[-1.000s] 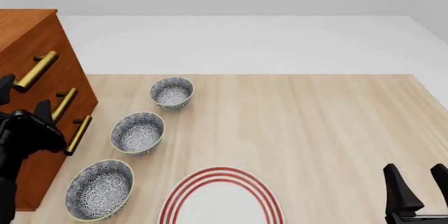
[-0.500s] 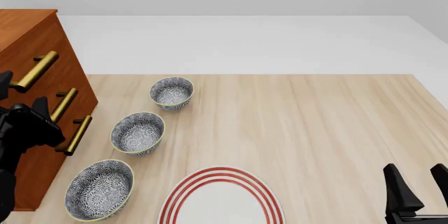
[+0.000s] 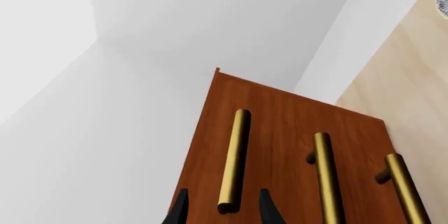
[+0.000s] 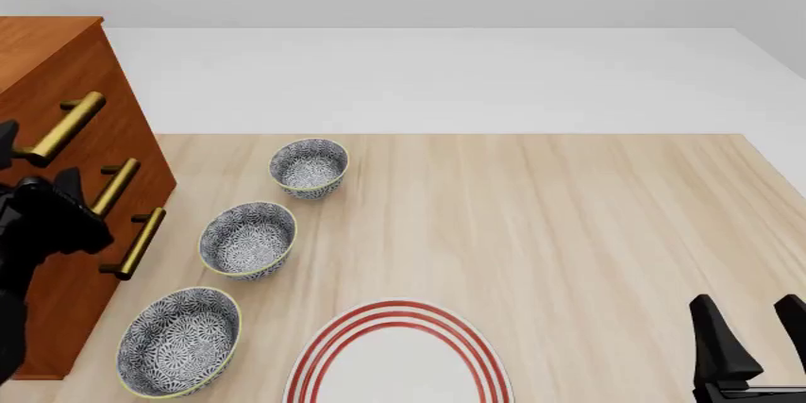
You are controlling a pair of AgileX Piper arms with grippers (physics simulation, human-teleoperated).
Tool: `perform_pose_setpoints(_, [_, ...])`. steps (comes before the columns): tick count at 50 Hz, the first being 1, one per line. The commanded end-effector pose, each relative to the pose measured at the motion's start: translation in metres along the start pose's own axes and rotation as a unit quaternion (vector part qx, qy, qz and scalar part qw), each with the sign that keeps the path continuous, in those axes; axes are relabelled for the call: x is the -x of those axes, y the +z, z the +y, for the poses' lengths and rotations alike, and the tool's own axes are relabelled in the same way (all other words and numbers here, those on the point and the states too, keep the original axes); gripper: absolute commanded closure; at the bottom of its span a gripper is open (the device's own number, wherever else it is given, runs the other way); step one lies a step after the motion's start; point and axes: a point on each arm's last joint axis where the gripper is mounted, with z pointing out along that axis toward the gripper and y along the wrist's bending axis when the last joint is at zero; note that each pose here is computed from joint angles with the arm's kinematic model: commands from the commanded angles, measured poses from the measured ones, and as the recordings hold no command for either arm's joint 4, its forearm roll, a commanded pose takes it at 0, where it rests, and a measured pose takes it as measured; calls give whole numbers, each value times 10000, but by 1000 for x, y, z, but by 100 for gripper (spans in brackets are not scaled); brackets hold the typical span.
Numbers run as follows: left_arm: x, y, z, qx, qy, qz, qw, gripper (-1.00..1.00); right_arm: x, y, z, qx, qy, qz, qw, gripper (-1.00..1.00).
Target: Open the top drawer of the cabinet.
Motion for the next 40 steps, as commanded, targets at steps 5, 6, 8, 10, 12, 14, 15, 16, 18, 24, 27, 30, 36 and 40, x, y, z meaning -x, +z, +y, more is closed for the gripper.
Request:
perform_pose_setpoints(5, [0,7,-5,-32,90,-26,10000,-100,0,0,0,1,1,1,10000,-100])
perform_pose_setpoints(6, [0,6,-6,-40,76,-17,10000,100,0,0,0,1,0,0,10000,-100])
perform_pose_setpoints(8, [0,5,-6,-38,97,-24,9999,100,0,0,0,0,0,-1,10000,-100])
perform_pose_setpoints(10, [0,4,-7,-30,119,-29,9999,100,0,0,0,0,0,1,10000,-100])
perform_pose_setpoints(12, [1,4,-6,-25,127,-41,9999,100,0,0,0,0,0,0,10000,-100])
perform_pose_setpoints(14, [1,4,-5,-3,155,-62,9999,100,0,0,0,0,-1,-2,10000,-100])
perform_pose_setpoints(15, [2,3,-5,-3,152,-64,9999,100,0,0,0,0,0,1,10000,-100])
perform_pose_setpoints(16, [2,3,-5,0,159,-67,9999,100,0,0,0,0,1,-1,10000,-100])
perform_pose_setpoints(18, [2,3,-6,-7,170,-70,9998,100,0,0,0,1,-1,-1,10000,-100])
perform_pose_setpoints(24, [2,2,-5,2,196,-75,9998,100,0,0,0,0,-1,0,10000,-100])
perform_pose_setpoints(27, [2,3,-4,6,206,-78,9998,100,0,0,0,0,0,0,10000,-100])
perform_pose_setpoints(30, [3,2,-5,1,211,-88,9997,100,0,0,0,0,-2,-1,10000,-100])
perform_pose_setpoints(36, [3,2,-7,-31,232,-112,9997,100,0,0,0,-1,-1,0,10000,-100])
perform_pose_setpoints(40, [4,1,-8,-66,255,-129,9996,100,0,0,0,0,0,0,10000,-100])
